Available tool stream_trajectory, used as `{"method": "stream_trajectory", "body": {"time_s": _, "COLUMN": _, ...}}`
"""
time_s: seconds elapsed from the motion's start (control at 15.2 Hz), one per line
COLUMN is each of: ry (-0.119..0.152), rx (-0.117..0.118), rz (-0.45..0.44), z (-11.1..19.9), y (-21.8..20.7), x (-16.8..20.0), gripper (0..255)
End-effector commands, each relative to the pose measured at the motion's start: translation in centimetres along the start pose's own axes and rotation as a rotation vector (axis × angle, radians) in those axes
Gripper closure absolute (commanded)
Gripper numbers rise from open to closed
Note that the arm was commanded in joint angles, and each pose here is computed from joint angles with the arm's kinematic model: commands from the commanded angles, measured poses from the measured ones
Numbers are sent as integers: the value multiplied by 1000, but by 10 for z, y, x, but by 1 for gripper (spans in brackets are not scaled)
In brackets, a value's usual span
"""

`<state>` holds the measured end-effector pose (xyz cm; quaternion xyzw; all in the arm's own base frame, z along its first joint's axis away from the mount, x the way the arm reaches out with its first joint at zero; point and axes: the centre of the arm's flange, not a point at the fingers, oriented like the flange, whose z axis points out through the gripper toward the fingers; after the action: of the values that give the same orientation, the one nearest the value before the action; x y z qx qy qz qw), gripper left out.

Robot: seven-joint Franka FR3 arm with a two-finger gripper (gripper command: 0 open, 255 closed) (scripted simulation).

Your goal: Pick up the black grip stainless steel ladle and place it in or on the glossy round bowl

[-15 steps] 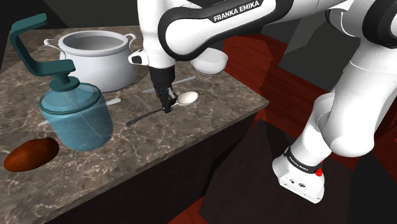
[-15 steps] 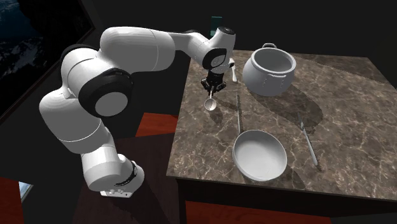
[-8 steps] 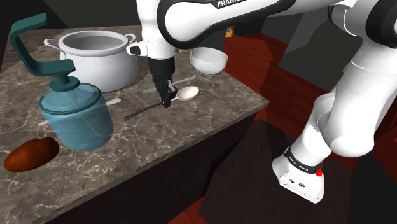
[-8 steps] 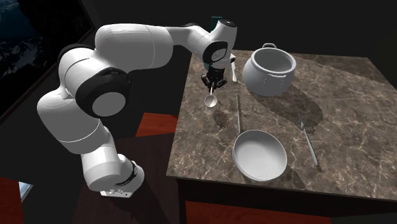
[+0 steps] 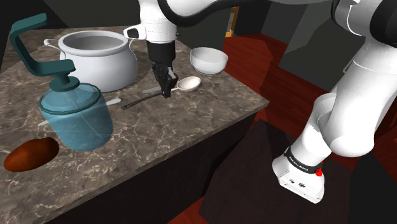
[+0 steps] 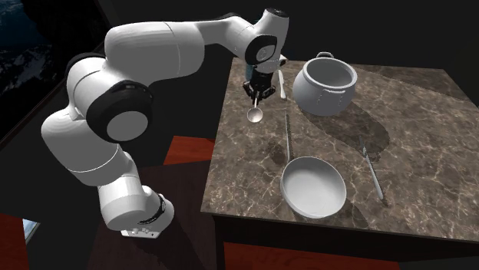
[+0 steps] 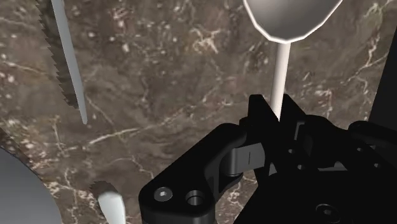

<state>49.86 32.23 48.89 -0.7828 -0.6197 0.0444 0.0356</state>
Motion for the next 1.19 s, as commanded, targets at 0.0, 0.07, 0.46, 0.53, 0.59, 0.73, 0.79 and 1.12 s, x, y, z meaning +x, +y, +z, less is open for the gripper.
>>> {"method": "stream_trajectory", "body": {"time_s": 0.0, "ry": 0, "rx": 0, "rz": 0, "z": -10, "y": -2, "x": 0, "gripper": 255}}
{"method": "stream_trajectory", "body": {"time_s": 0.07, "ry": 0, "rx": 0, "rz": 0, "z": -16, "y": -2, "x": 0, "gripper": 255}}
{"method": "stream_trajectory", "body": {"time_s": 0.46, "ry": 0, "rx": 0, "rz": 0, "z": -47, "y": -6, "x": -1, "gripper": 255}}
{"method": "stream_trajectory", "body": {"time_s": 0.53, "ry": 0, "rx": 0, "rz": 0, "z": -52, "y": -7, "x": -1, "gripper": 255}}
{"method": "stream_trajectory", "body": {"time_s": 0.59, "ry": 0, "rx": 0, "rz": 0, "z": -58, "y": -7, "x": -1, "gripper": 255}}
{"method": "stream_trajectory", "body": {"time_s": 0.73, "ry": 0, "rx": 0, "rz": 0, "z": -68, "y": -8, "x": -2, "gripper": 255}}
{"method": "stream_trajectory", "body": {"time_s": 0.79, "ry": 0, "rx": 0, "rz": 0, "z": -73, "y": -9, "x": -2, "gripper": 255}}
{"method": "stream_trajectory", "body": {"time_s": 1.12, "ry": 0, "rx": 0, "rz": 0, "z": -88, "y": 3, "x": -25, "gripper": 255}}
